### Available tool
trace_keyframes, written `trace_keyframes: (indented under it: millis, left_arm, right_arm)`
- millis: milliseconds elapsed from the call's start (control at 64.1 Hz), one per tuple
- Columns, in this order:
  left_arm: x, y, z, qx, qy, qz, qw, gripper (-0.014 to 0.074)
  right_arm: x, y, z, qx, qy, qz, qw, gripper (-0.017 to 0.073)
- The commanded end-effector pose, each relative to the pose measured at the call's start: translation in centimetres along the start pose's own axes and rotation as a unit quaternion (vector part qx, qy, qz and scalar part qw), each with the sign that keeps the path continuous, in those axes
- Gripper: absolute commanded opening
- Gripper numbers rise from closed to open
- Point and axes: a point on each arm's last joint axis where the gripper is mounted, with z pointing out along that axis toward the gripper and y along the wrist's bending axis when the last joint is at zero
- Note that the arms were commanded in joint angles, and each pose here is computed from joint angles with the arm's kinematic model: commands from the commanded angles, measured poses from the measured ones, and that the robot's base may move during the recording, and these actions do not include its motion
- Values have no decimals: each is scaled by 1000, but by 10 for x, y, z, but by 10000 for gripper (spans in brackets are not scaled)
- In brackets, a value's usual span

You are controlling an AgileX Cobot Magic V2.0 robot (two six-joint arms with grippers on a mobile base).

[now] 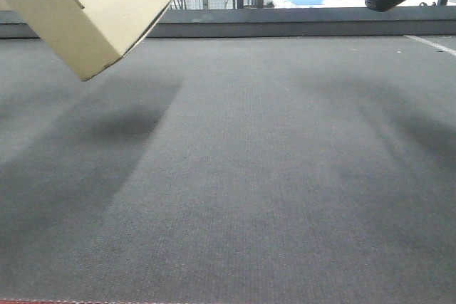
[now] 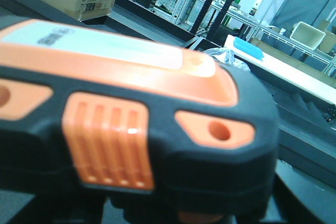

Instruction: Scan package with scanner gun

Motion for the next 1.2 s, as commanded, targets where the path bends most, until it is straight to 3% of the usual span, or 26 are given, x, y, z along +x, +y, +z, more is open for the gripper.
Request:
trace_keyframes:
  millis: [0,328,406,640,874,1030,1186]
  left_arm:
    - [-1,-5,-3,6,-8,5,1000,-111]
    - [-1,-5,-3,6,-8,5,1000,-111]
    - [-1,-5,-3,6,-8,5,1000,-111]
    - [-1,-5,-3,6,-8,5,1000,-111]
    - [-1,-5,-3,6,-8,5,1000,-111]
    - [-1,-5,-3,6,-8,5,1000,-111]
    - [-1,-5,-3,6,-8,5,1000,-111]
  right_arm:
    - [-17,-9,-5,30,-48,1,998,-154]
    - [-17,-10,-5,31,-48,2,998,-154]
    - [-18,-11,-6,35,-48,14,998,-154]
    - [-25,-21,-16,66,-45,113,990,-154]
    - [-26,-23,-28,60,-37,168,983,-160]
    - [-7,-24,-36,78,-30,235,968,-160]
    - [24,-24,-45,116,-37,251,960,-162]
